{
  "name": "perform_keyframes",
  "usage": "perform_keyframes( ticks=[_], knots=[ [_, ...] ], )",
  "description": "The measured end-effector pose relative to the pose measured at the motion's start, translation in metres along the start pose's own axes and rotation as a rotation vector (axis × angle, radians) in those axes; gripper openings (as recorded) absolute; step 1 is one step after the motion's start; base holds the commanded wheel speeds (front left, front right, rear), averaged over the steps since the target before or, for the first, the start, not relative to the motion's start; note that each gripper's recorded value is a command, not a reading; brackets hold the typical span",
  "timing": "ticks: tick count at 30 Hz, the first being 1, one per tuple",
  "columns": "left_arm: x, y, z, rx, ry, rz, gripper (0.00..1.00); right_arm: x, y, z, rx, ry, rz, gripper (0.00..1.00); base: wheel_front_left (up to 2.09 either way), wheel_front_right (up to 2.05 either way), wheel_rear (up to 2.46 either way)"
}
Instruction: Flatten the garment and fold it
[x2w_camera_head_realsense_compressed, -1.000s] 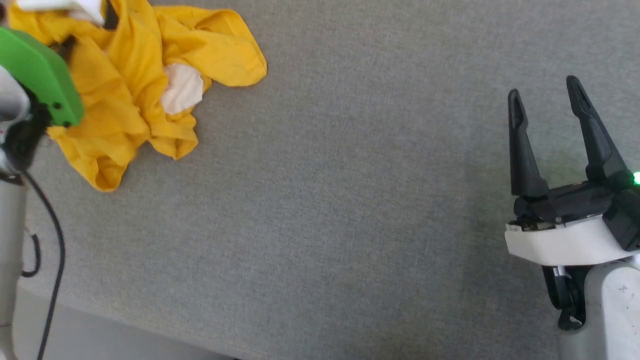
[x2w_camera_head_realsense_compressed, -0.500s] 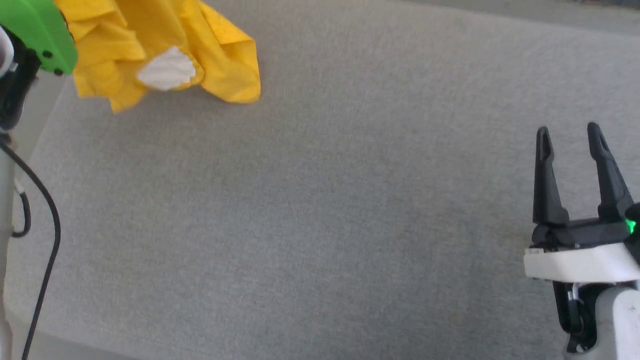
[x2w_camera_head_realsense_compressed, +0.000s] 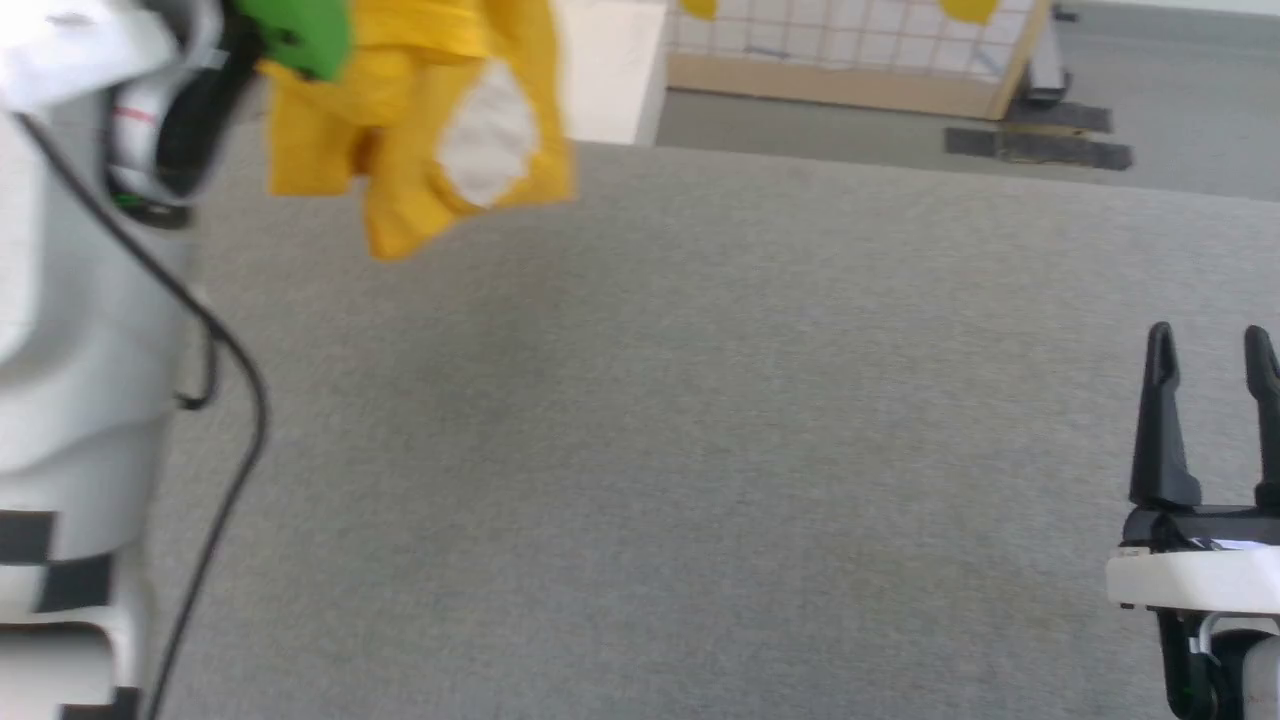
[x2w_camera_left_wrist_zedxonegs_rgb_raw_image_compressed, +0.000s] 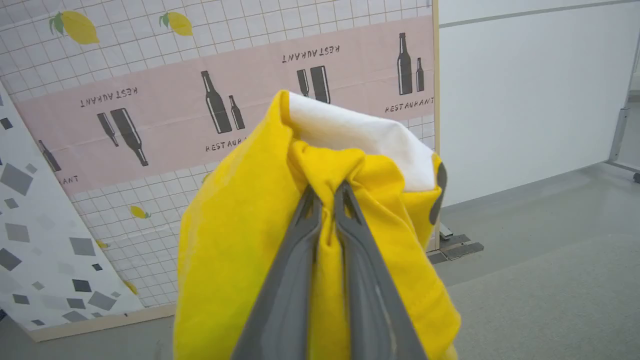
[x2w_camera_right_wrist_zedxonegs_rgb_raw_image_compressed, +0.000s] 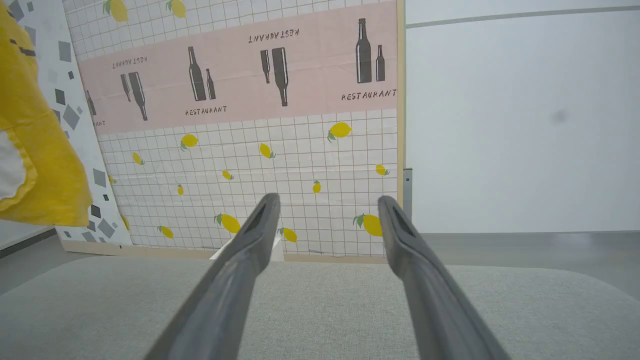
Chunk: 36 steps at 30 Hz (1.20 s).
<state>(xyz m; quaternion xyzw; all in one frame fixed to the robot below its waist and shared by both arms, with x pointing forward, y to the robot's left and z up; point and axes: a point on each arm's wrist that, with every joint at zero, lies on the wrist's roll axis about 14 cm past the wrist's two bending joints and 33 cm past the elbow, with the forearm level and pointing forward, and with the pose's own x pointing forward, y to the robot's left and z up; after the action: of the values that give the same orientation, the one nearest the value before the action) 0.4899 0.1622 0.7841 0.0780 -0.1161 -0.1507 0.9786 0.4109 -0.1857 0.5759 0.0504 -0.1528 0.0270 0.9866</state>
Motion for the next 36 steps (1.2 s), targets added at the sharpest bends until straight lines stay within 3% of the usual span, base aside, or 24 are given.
perform_keyframes(
  ticks=[11, 18, 22, 25, 33, 36],
  knots=[
    [0.018, -0.157, 0.033, -0.174, -0.123, -0.357, 0.0, -0.026, -0.055, 0.043, -0.08, -0.089, -0.156, 1.0, 0.0, 0.0, 0.0],
    [0.014, -0.238, 0.001, -0.359, -0.086, -0.535, 0.0, -0.041, -0.088, 0.055, -0.134, -0.1, -0.253, 1.0, 0.0, 0.0, 0.0],
    [0.011, -0.264, -0.055, -0.506, 0.031, -0.548, 0.0, -0.049, -0.102, 0.056, -0.152, -0.09, -0.297, 1.0, 0.0, 0.0, 0.0],
    [0.003, -0.286, -0.106, -0.527, 0.128, -0.541, 0.0, -0.054, -0.109, 0.053, -0.156, -0.075, -0.319, 1.0, 0.0, 0.0, 0.0],
    [-0.044, -0.302, -0.276, -0.294, 0.528, -0.545, 0.0, -0.058, -0.114, 0.035, -0.157, -0.014, -0.337, 1.0, 0.0, 0.0, 0.0],
    [-0.055, -0.303, -0.305, -0.281, 0.609, -0.545, 0.0, -0.057, -0.115, 0.026, -0.157, 0.012, -0.337, 1.0, 0.0, 0.0, 0.0]
  ],
)
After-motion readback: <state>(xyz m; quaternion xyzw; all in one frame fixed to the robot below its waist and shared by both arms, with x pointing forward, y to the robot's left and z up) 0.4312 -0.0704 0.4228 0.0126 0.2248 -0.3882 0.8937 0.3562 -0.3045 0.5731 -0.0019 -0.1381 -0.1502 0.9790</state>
